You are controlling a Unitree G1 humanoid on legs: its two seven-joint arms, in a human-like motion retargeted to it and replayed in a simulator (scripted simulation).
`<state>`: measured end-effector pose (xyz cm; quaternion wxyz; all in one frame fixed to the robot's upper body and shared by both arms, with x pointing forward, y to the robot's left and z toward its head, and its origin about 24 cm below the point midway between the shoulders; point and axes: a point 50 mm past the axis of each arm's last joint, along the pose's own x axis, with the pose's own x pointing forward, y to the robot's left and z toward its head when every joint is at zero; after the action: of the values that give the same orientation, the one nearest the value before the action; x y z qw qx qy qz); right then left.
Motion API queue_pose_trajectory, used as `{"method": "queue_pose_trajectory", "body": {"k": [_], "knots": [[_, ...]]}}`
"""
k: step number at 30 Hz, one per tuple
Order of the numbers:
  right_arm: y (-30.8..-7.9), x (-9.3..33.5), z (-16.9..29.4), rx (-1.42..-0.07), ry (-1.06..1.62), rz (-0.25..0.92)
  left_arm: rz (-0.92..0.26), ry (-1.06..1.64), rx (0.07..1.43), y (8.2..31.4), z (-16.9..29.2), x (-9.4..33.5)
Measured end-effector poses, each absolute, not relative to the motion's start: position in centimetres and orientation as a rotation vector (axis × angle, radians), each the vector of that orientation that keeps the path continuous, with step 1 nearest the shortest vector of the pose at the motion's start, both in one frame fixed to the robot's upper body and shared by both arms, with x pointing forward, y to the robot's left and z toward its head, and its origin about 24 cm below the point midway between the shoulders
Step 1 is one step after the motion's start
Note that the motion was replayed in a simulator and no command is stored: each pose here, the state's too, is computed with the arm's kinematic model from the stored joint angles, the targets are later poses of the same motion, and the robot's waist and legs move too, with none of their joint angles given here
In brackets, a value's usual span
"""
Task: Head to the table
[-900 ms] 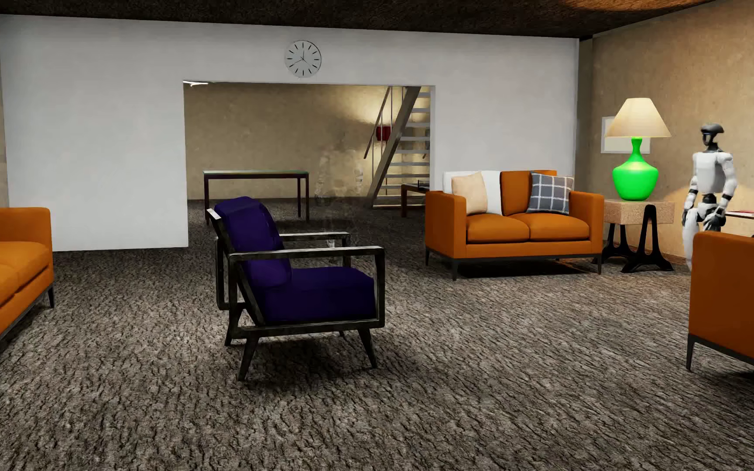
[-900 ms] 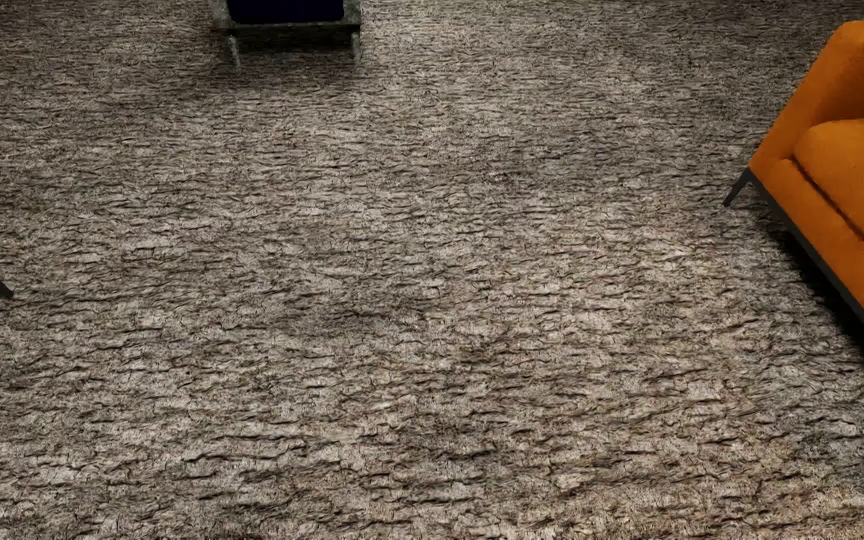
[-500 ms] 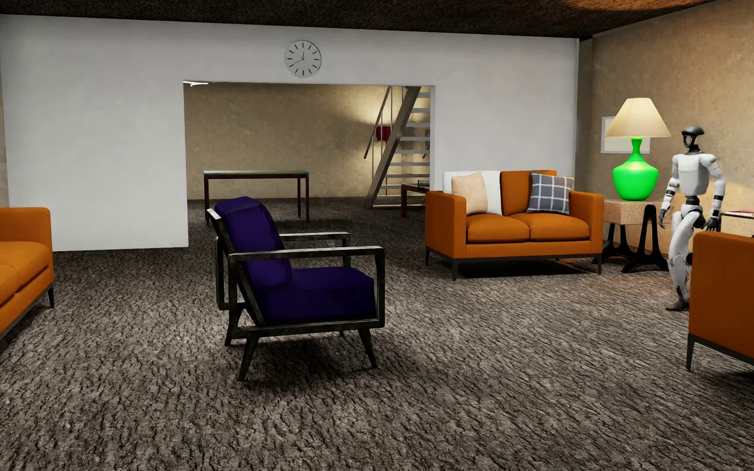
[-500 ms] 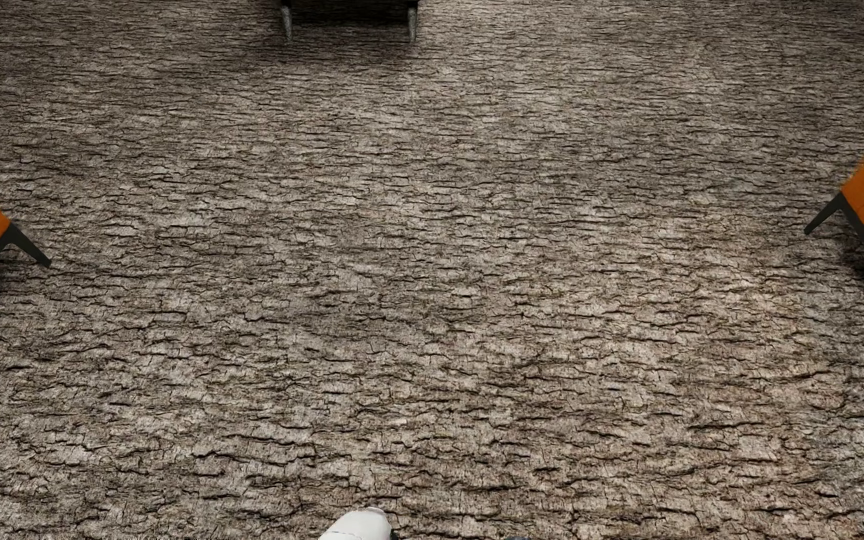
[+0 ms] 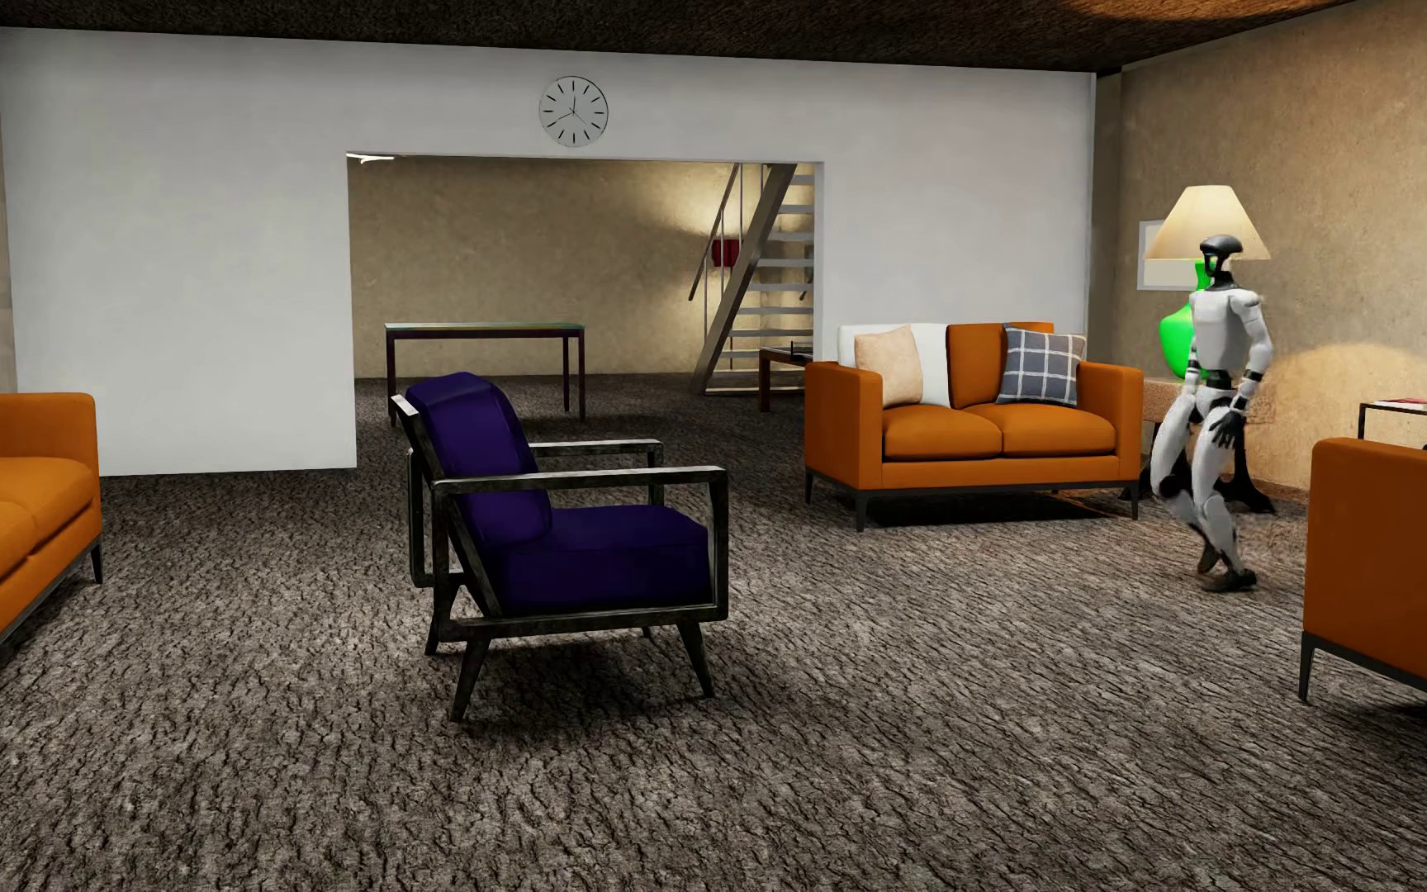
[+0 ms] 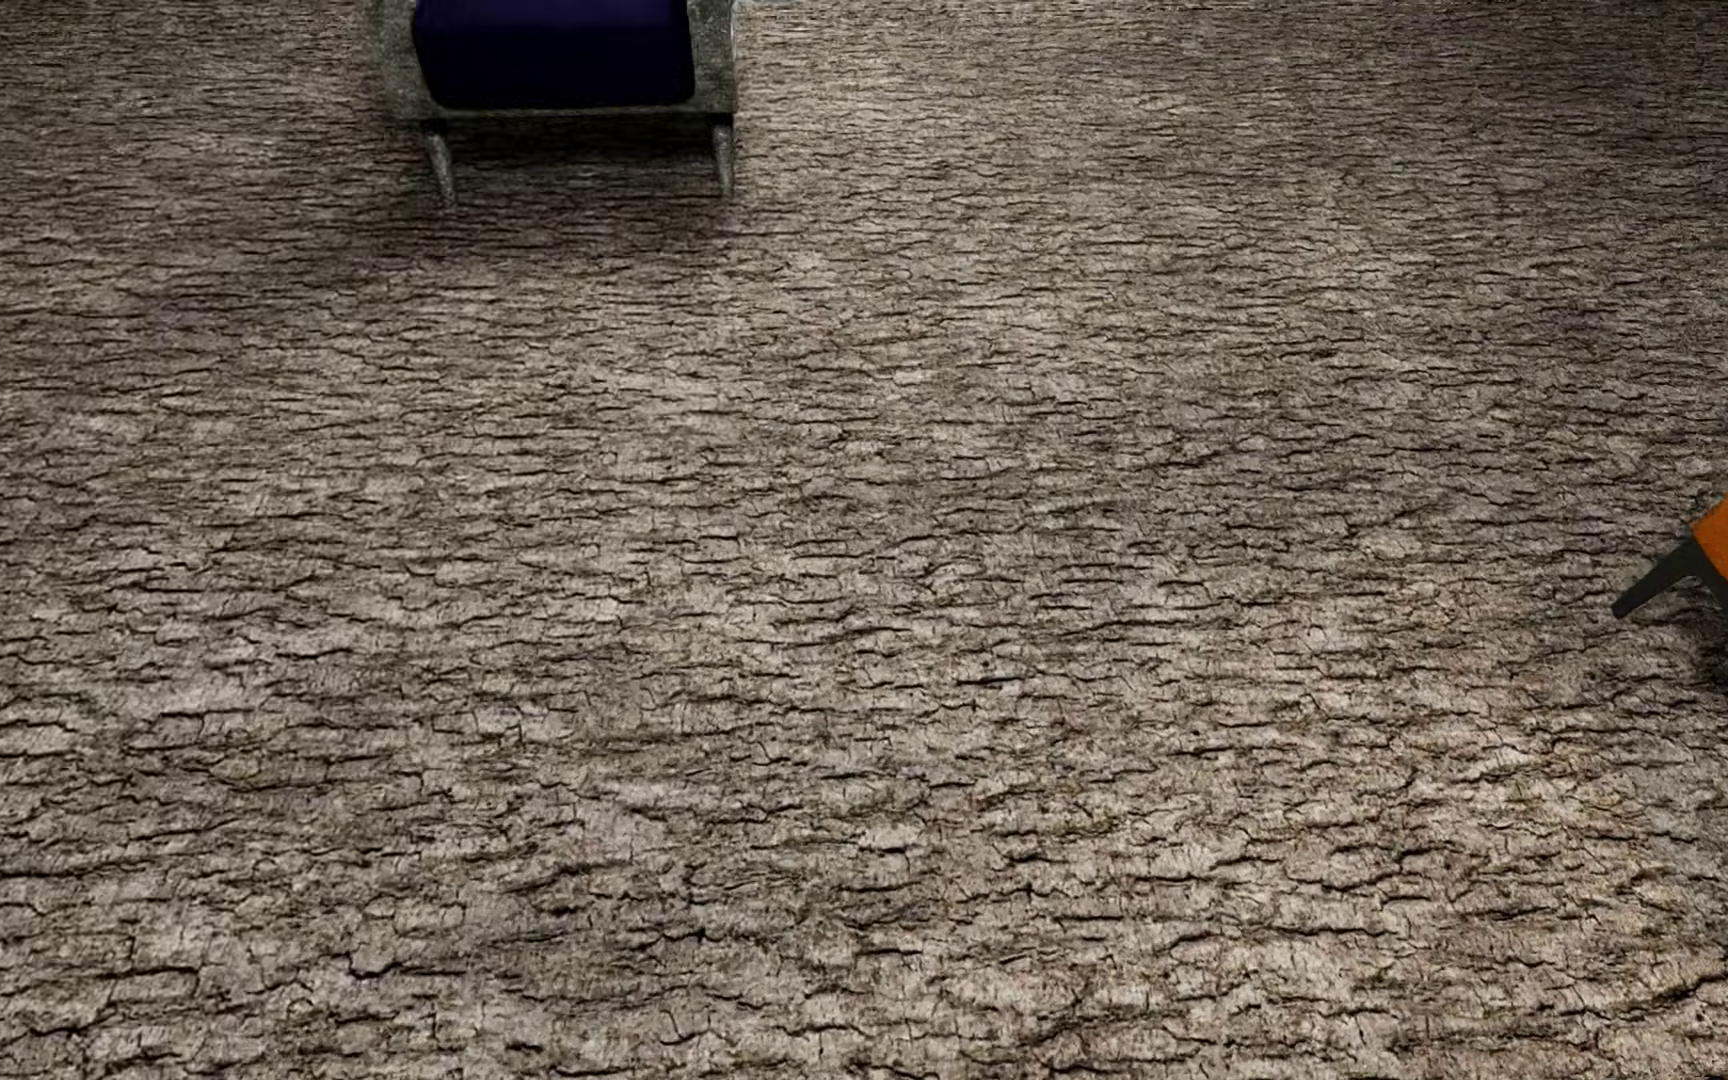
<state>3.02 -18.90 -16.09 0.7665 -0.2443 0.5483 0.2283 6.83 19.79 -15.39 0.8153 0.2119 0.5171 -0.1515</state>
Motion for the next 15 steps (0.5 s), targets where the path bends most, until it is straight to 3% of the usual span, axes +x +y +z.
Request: {"method": "queue_pose_trajectory", "body": {"k": [1,4,7,11,13,15], "knots": [[-18.9,1.8,-16.2,-0.561,1.220,0.547,-0.320,1.045,0.454,19.8,-14.8,8.2],[-19.6,-0.1,-16.2,-0.548,1.272,0.527,-0.303,0.923,0.477,20.1,-13.3,11.9],[-19.3,-1.9,-16.4,-0.561,1.322,0.581,-0.261,0.912,0.472,20.8,-13.1,12.9],[-19.5,-2.2,-16.5,-0.562,1.346,0.567,-0.264,1.109,0.412,20.0,-15.4,7.0],[-19.3,0.0,-16.4,-0.568,1.274,0.563,-0.327,1.169,0.428,19.4,-16.0,4.6],[-18.8,3.4,-16.1,-0.588,1.176,0.568,-0.315,1.244,0.433,20.2,-16.2,2.3]]}}
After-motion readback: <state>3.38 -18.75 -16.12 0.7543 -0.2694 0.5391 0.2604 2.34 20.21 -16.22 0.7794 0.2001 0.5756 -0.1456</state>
